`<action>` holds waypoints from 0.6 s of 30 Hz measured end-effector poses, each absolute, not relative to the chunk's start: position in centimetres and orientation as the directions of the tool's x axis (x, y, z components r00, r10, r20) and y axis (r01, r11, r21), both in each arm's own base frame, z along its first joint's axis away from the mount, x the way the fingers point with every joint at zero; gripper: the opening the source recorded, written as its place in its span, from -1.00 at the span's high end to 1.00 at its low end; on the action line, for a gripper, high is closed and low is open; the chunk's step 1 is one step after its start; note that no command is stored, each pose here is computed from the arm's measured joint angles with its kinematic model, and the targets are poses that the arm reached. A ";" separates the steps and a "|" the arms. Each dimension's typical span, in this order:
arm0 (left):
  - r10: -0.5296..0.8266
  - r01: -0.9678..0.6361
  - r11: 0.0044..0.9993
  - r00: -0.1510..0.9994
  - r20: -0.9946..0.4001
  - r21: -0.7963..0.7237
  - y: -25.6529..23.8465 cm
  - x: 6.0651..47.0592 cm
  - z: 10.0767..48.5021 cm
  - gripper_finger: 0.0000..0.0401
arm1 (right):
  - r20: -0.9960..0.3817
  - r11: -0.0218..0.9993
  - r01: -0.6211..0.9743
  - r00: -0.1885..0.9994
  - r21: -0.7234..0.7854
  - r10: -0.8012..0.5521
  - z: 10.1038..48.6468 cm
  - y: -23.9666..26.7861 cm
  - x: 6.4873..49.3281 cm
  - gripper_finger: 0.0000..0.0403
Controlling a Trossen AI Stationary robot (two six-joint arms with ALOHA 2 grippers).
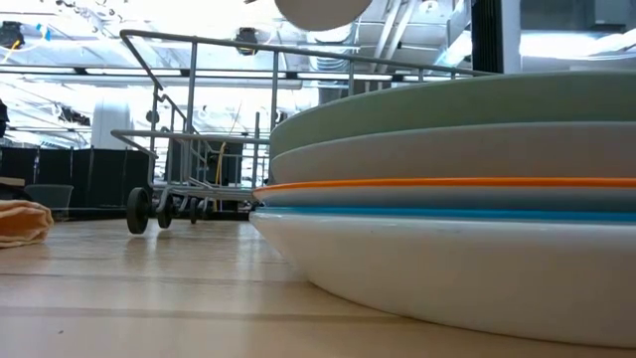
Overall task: Sort dishes
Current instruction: Put the light brown plate in the dish rack
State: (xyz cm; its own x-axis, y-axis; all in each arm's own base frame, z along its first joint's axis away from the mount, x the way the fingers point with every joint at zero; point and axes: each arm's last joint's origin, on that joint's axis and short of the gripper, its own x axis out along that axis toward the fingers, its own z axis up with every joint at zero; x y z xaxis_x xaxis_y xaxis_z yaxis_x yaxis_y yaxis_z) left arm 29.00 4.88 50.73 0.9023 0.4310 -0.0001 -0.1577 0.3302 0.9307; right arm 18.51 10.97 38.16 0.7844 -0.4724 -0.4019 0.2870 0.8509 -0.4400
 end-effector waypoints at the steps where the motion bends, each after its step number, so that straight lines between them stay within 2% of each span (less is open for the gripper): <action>1: 0.401 -0.165 0.342 0.916 0.015 0.925 4.8 29.1 50.9 1.00 | -0.374 0.844 0.313 0.790 -0.436 -0.486 38.7 11.0 18.4 0.24; 7: 0.209 -0.150 0.377 0.975 0.074 0.914 4.3 29.3 51.4 1.00 | -0.275 0.824 0.397 0.807 -0.404 -0.523 40.4 11.6 17.5 0.24; 11: 0.080 -0.168 0.326 0.985 0.150 0.930 4.0 30.4 51.6 1.00 | -0.269 0.833 0.362 0.827 -0.418 -0.494 41.0 12.1 17.0 0.24; 16: 0.056 -0.324 0.283 0.945 0.322 0.902 4.6 34.5 50.8 1.00 | -0.238 0.844 0.350 0.851 -0.407 -0.467 42.2 12.7 16.1 0.24; 18: 0.056 -0.356 0.227 0.934 0.352 0.907 4.8 36.3 49.8 1.00 | -0.213 0.839 0.354 0.858 -0.414 -0.468 42.6 13.0 15.5 0.24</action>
